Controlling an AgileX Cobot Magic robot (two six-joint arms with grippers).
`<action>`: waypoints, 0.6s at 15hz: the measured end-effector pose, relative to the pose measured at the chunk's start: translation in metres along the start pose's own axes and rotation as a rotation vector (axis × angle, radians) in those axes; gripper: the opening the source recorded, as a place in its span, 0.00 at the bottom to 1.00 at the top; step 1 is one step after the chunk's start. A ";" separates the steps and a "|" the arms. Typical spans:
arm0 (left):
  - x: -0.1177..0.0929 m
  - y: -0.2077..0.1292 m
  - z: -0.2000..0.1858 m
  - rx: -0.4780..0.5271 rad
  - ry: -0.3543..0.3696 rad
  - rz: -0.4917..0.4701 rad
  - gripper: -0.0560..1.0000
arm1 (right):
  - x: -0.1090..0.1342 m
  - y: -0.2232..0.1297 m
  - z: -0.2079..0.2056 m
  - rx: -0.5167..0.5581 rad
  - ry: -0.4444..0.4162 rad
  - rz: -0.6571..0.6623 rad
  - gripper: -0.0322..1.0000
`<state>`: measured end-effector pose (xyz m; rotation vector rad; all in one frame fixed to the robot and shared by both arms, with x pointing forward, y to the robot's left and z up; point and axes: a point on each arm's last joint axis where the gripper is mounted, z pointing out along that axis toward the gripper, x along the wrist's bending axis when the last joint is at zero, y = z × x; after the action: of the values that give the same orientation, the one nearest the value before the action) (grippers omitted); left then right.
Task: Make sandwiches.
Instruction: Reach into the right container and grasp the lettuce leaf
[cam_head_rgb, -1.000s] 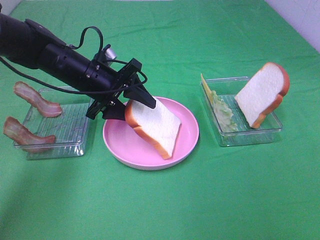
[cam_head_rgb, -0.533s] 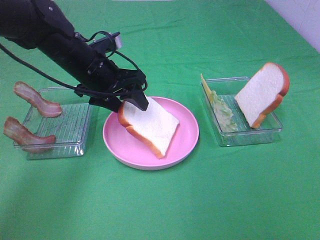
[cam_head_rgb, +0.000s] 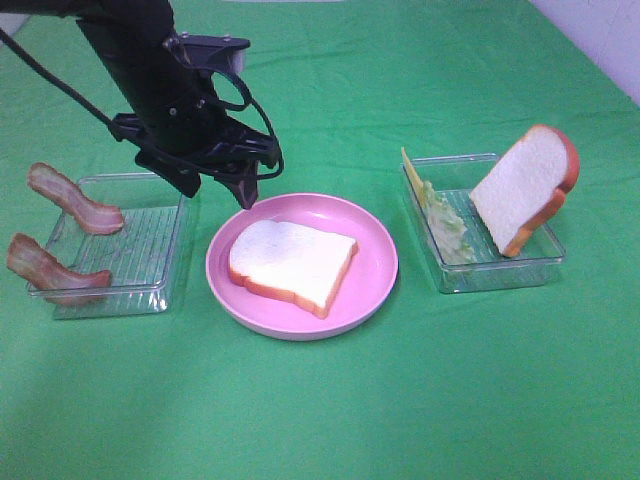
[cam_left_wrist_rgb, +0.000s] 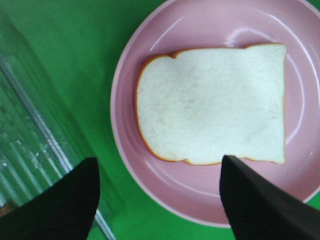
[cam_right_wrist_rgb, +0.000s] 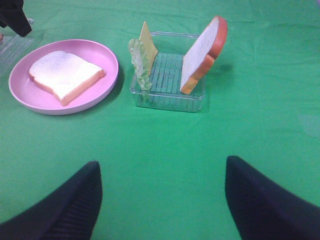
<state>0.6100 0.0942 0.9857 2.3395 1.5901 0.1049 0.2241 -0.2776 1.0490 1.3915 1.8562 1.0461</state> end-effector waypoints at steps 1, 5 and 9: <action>0.001 0.002 -0.011 0.014 0.023 0.013 0.67 | 0.000 0.000 0.000 0.000 0.000 0.000 0.67; 0.003 0.000 -0.065 -0.002 0.093 0.056 0.67 | 0.000 0.000 0.000 0.000 0.000 0.000 0.67; 0.004 -0.023 -0.151 -0.105 0.128 0.072 0.67 | 0.000 0.000 0.000 0.000 0.000 0.000 0.67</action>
<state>0.5562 0.1372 1.1218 2.3501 1.5182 0.3520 0.2241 -0.2776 1.0490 1.3915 1.8562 1.0461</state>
